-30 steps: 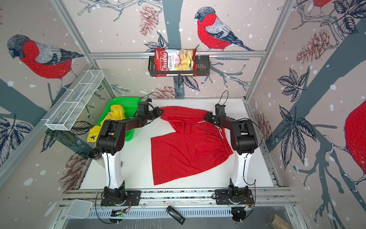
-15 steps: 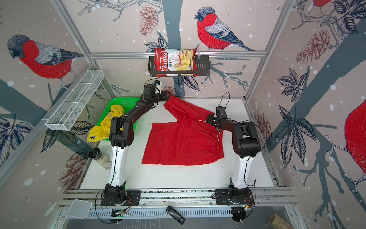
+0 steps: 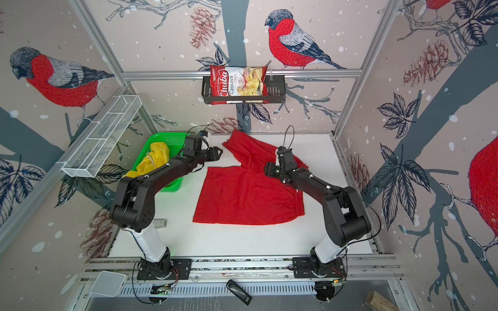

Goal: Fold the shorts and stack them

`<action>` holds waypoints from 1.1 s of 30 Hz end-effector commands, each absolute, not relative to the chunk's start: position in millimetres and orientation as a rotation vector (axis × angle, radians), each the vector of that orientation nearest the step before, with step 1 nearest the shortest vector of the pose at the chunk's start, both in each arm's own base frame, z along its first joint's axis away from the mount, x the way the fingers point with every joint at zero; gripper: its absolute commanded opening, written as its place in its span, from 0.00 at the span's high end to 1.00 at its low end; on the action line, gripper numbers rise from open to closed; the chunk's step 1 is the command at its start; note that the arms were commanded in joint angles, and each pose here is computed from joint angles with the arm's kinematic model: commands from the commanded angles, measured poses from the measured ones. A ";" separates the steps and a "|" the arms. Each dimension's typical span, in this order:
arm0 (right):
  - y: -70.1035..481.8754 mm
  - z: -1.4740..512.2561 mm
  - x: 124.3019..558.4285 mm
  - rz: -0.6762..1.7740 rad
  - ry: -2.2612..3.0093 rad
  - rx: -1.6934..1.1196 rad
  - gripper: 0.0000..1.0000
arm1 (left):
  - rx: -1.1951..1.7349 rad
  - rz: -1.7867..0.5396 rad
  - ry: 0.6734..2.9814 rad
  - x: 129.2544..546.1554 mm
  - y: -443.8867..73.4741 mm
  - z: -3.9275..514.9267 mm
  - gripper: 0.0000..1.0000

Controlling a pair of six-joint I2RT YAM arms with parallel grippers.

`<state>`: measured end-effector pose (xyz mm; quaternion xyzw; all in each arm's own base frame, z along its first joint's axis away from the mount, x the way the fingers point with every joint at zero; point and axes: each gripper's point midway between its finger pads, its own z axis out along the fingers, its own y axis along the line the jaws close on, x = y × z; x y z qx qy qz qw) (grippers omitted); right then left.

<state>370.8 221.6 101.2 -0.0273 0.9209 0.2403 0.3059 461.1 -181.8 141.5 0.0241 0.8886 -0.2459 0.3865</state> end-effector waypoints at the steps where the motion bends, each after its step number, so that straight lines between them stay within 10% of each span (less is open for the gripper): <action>1: 249.9 95.6 339.6 0.776 2.467 -0.051 0.34 | -0.028 -0.742 2.278 426.3 -185.3 128.0 0.51; 15: 213.4 12.3 228.6 0.732 2.762 0.130 0.34 | -0.288 -0.668 2.602 296.3 -140.8 22.6 0.88; 25: 133.4 -10.4 177.6 0.448 2.919 0.361 0.31 | -0.352 -0.711 2.741 212.3 -132.1 -4.9 0.90; 33: 154.2 79.1 223.7 0.503 2.656 0.200 0.30 | -0.339 -0.741 2.538 230.0 -134.5 52.0 0.74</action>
